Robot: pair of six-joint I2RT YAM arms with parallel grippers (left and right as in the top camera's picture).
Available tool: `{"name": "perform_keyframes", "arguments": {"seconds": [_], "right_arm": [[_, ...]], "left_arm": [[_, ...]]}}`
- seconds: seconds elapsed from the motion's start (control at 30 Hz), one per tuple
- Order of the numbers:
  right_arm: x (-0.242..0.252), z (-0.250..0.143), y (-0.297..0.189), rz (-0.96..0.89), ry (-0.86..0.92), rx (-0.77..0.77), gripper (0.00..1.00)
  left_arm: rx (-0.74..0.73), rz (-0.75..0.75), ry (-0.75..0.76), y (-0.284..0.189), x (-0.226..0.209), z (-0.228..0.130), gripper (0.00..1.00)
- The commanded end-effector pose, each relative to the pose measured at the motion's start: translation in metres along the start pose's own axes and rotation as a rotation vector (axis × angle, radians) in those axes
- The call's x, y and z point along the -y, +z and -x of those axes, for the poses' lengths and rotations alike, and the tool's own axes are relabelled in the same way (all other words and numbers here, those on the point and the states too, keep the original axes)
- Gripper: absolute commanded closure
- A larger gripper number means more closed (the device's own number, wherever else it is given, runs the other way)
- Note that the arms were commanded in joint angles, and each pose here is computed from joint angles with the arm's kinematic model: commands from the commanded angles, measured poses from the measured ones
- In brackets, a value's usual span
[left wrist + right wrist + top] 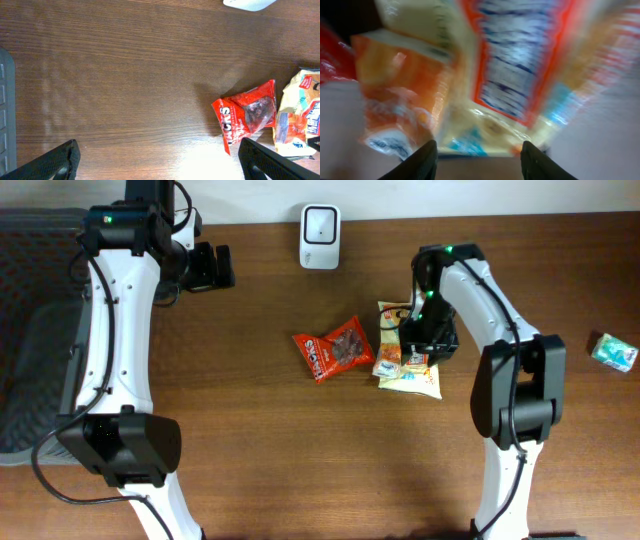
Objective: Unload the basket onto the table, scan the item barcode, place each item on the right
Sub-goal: 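Close the right gripper on the orange juice box beside the red bag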
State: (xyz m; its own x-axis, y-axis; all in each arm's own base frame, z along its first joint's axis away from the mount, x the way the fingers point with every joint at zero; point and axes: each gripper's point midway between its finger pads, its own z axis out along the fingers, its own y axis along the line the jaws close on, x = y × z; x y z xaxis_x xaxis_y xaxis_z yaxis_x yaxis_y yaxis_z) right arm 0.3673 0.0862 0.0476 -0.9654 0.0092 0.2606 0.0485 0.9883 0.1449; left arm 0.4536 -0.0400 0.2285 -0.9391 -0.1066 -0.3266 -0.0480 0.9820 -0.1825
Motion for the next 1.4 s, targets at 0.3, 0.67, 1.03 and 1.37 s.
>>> {"name": "perform_keyframes", "arguments": {"seconds": [0.3, 0.67, 1.03, 1.37], "right_arm": [[-0.097, 0.013, -0.007, 0.364, -0.187, 0.102, 0.55], [-0.194, 0.02, 0.005, 0.42, -0.308, 0.234, 0.54], [-0.236, 0.023, 0.0, 0.381, -0.349, 0.343, 0.47], [-0.143, 0.029, -0.034, 0.312, -0.206, 0.235, 0.46]], "left_arm": [[0.018, 0.001, -0.004, -0.006, 0.002, 0.002, 0.01], [0.018, 0.001, -0.004, -0.006, 0.002, 0.002, 0.01], [0.018, 0.001, -0.004, -0.006, 0.002, 0.002, 0.01], [0.018, 0.0, -0.002, -0.006, 0.003, 0.002, 0.01]]}}
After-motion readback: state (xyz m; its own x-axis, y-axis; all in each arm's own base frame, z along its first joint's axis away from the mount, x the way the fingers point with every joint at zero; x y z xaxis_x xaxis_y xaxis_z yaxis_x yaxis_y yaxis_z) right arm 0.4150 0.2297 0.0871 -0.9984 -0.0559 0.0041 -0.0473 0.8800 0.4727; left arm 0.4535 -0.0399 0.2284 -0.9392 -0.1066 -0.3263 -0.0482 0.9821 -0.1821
